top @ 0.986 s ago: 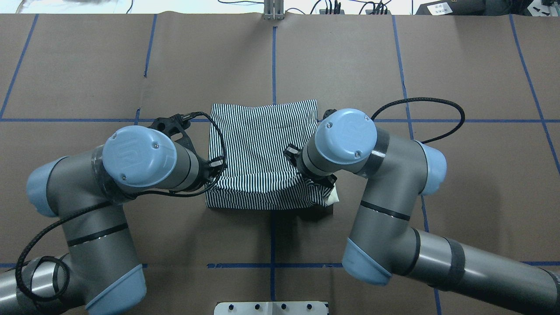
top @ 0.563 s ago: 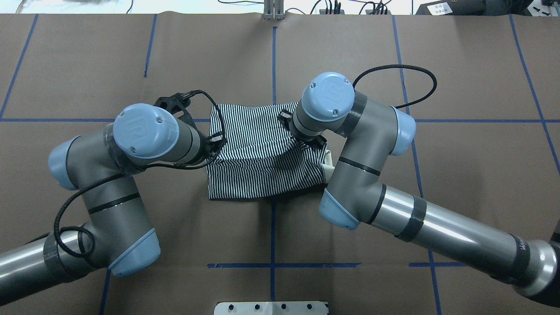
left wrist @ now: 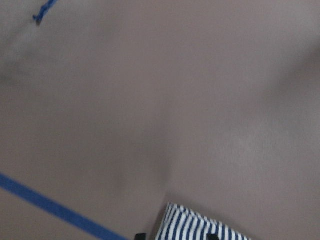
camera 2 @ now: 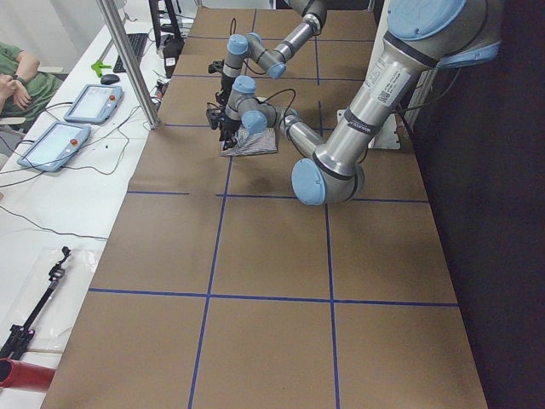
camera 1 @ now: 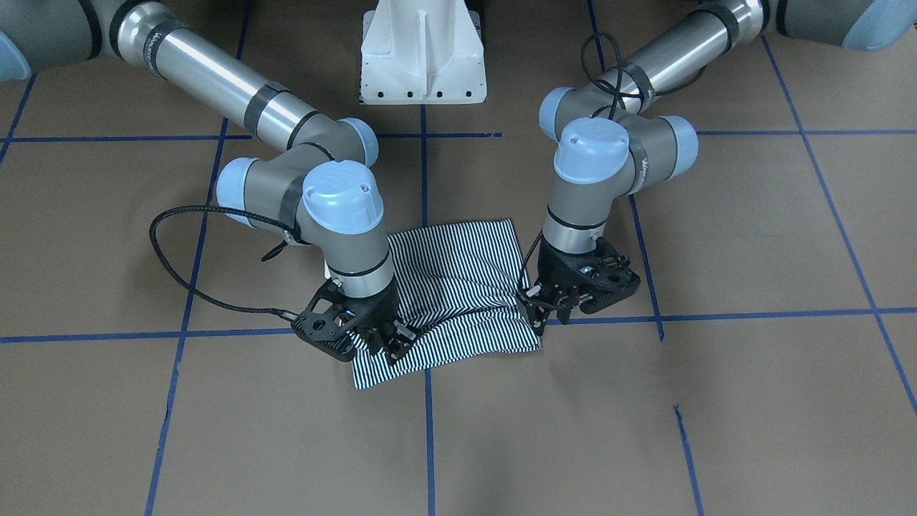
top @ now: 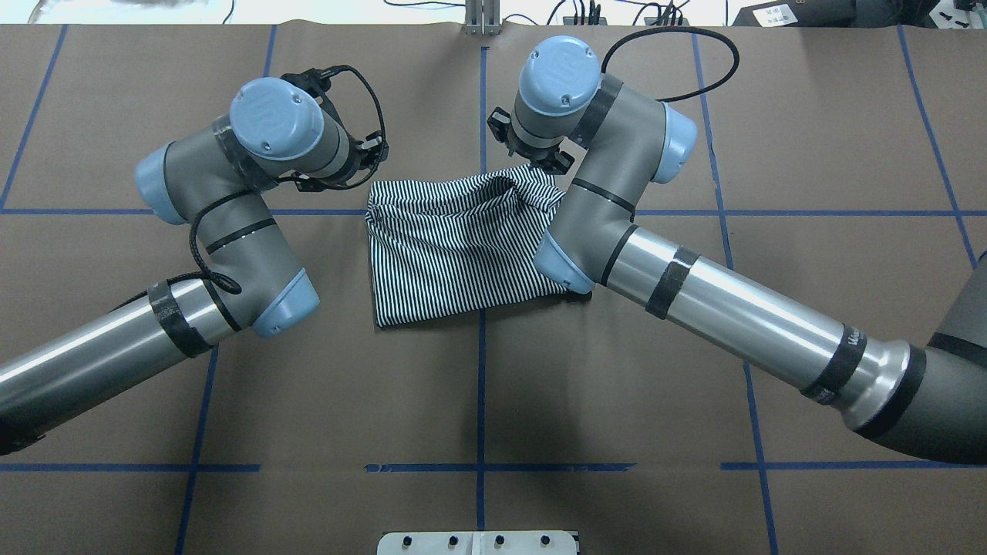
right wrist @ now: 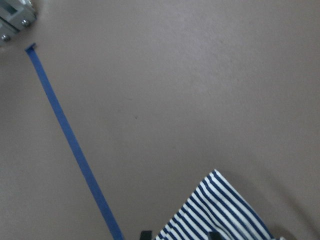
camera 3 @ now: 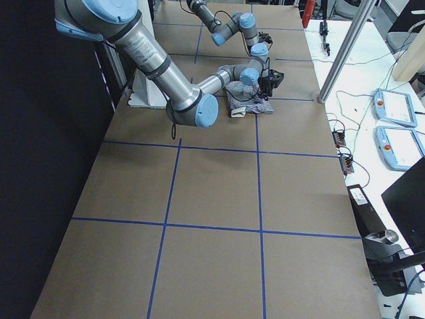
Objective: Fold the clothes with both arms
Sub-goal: 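Release the folded shirt and raise both grippers away from it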
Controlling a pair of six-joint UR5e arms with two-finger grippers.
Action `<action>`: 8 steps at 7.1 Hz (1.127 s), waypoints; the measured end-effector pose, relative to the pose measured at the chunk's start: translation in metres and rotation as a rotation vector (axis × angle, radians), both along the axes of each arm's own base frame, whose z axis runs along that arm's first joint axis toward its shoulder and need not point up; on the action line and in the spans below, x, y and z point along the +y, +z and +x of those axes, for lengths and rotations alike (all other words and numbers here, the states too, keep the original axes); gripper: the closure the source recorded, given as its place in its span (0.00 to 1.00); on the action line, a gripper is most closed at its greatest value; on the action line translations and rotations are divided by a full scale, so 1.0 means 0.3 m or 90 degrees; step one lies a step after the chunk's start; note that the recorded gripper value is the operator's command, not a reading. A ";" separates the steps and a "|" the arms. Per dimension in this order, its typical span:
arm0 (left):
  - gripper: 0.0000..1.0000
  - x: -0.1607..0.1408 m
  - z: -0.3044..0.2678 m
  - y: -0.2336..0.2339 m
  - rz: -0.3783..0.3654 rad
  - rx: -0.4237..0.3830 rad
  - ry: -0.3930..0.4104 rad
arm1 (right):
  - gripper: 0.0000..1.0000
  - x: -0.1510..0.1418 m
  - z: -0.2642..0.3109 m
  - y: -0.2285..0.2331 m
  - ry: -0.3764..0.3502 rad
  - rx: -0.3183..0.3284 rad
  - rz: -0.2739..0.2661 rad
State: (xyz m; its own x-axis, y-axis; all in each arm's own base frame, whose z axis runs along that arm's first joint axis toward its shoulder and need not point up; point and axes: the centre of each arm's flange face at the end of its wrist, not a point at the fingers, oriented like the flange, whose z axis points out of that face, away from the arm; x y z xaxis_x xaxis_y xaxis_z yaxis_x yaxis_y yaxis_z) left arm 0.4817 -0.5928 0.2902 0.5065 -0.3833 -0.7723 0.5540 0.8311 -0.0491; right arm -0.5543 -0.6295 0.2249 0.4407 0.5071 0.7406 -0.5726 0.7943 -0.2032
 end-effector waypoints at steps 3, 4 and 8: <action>0.00 -0.075 -0.111 0.032 0.016 -0.003 0.044 | 0.00 -0.058 0.027 -0.048 -0.054 0.036 0.068; 0.00 -0.070 -0.192 0.043 0.028 0.000 0.067 | 0.00 -0.021 0.001 -0.066 -0.101 0.062 0.098; 0.00 -0.060 -0.381 0.034 0.056 -0.021 0.092 | 0.00 0.203 -0.203 -0.089 -0.302 0.243 0.252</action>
State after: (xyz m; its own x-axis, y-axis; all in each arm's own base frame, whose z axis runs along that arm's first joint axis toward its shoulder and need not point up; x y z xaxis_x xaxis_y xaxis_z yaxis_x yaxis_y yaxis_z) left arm 0.3673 -0.6108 0.3004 0.5773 -0.2372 -0.7813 0.4292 0.9022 0.0432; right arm -0.6153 -0.5687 0.1982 0.8112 -0.0775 0.5796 -0.1214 0.9472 0.2966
